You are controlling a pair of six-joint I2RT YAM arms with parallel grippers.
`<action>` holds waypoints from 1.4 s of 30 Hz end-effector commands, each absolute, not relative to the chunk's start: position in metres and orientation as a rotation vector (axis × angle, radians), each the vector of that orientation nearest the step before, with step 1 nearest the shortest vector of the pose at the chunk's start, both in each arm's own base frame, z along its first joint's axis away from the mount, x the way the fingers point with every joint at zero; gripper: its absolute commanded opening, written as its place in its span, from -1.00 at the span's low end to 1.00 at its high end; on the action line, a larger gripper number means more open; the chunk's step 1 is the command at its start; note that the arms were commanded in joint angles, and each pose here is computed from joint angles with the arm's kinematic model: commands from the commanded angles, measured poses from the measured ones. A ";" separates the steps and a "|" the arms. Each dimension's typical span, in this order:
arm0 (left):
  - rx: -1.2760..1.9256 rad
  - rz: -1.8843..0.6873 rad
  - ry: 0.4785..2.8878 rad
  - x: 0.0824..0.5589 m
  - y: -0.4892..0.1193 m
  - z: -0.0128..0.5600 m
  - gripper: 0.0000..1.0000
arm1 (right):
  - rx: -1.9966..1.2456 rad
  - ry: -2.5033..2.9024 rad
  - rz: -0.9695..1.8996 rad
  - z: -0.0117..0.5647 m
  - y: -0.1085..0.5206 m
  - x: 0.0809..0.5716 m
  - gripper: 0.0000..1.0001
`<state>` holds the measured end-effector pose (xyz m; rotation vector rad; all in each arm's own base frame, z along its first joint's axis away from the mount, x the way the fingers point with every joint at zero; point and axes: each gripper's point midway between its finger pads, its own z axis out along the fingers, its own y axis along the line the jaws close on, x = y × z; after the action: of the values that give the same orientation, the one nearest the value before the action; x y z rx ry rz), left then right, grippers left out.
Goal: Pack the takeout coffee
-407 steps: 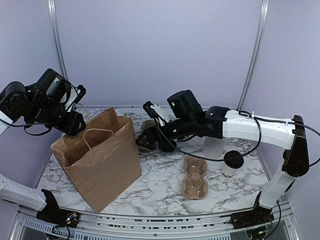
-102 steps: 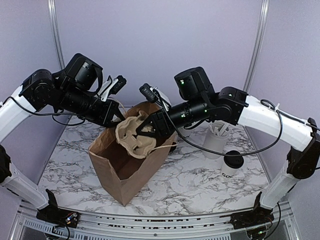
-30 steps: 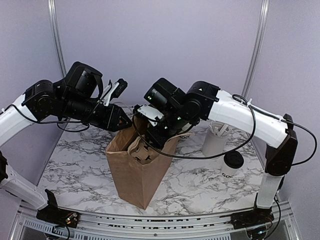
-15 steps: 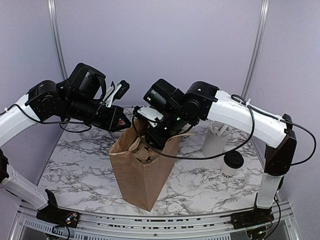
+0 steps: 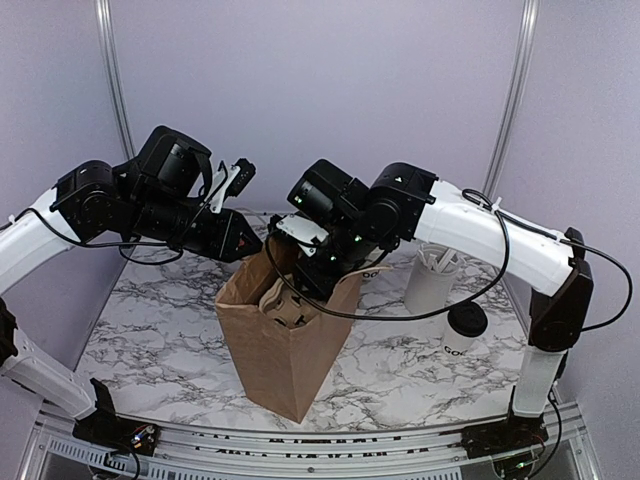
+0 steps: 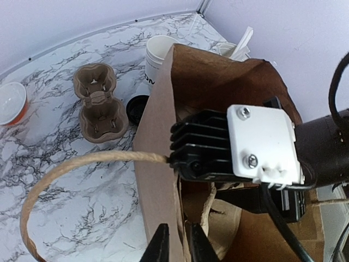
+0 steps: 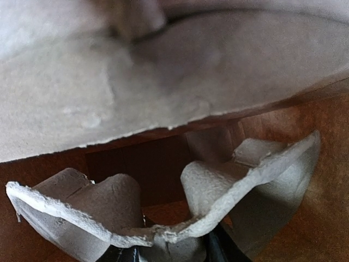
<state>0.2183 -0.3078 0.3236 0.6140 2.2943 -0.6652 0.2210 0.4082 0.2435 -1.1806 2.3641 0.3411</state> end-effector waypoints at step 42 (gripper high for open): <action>0.538 -0.537 2.289 0.225 -0.300 0.332 -1.00 | -1.294 2.440 0.260 0.219 0.399 0.210 -0.25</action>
<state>0.2247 -0.3020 0.3126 0.5567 2.3388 -0.5310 0.2147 0.4033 0.2347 -1.2294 2.3929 0.3195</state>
